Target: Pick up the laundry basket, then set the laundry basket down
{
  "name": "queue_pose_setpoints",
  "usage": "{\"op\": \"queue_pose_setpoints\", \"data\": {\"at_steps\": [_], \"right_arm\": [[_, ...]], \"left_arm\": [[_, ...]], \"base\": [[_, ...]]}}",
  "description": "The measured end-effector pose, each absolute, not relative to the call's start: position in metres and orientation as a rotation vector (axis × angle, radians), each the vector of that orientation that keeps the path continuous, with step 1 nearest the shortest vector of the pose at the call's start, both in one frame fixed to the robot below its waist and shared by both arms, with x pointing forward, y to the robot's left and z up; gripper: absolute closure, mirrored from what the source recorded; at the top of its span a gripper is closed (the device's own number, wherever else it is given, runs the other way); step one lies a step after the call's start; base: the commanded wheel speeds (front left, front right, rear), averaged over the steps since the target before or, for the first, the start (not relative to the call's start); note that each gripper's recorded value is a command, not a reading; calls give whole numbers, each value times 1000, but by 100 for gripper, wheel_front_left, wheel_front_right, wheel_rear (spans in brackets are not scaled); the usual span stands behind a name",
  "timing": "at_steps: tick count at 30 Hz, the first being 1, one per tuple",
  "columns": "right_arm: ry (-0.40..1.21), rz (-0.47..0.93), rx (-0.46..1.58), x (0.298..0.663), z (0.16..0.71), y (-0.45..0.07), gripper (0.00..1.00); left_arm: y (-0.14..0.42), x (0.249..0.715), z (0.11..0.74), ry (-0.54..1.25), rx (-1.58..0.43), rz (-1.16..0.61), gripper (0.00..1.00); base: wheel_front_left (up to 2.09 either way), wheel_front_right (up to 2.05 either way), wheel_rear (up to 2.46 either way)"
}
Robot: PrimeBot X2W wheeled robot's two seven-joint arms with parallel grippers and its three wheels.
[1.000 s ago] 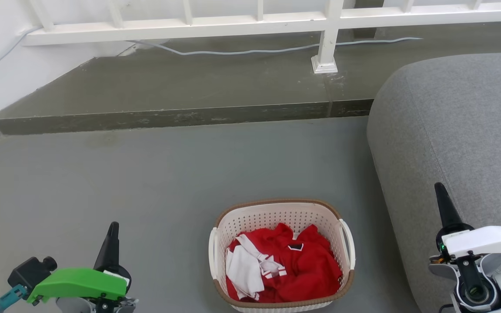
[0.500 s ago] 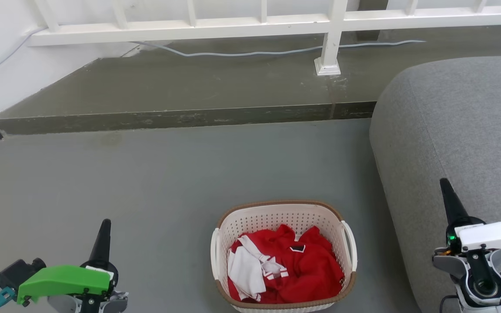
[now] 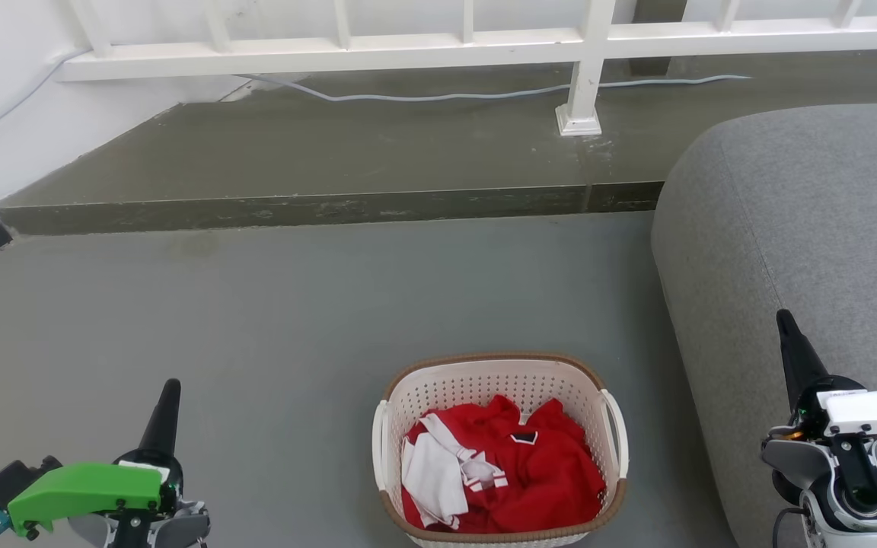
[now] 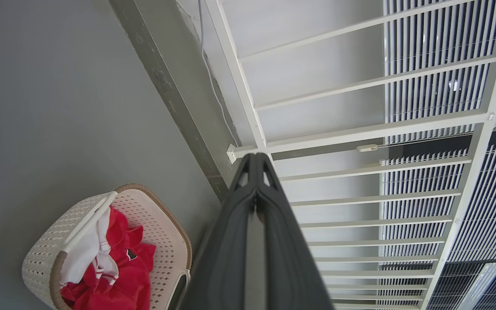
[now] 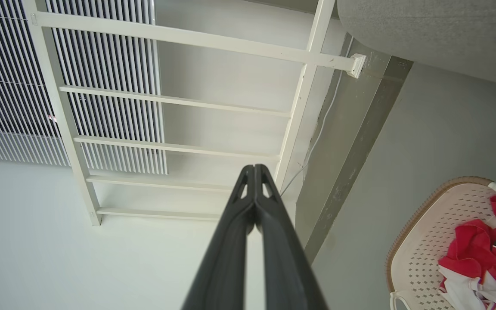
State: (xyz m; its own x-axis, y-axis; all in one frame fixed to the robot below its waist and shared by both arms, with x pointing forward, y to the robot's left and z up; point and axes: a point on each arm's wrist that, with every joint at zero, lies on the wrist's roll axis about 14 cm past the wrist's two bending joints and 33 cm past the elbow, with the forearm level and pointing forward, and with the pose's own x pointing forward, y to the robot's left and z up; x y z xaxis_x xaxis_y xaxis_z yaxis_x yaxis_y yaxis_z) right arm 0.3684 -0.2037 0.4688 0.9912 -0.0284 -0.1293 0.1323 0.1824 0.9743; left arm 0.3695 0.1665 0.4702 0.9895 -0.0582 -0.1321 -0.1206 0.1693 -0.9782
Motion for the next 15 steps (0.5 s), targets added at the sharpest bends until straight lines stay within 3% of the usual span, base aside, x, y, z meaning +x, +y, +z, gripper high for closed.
{"op": "queue_pose_setpoints", "data": {"at_steps": [15], "right_arm": [[60, -103, 1566, 373, 476, -205, 100]], "left_arm": [[181, 370, 474, 110, -1578, 62, 100]], "base": [[0, 0, 0]]}}
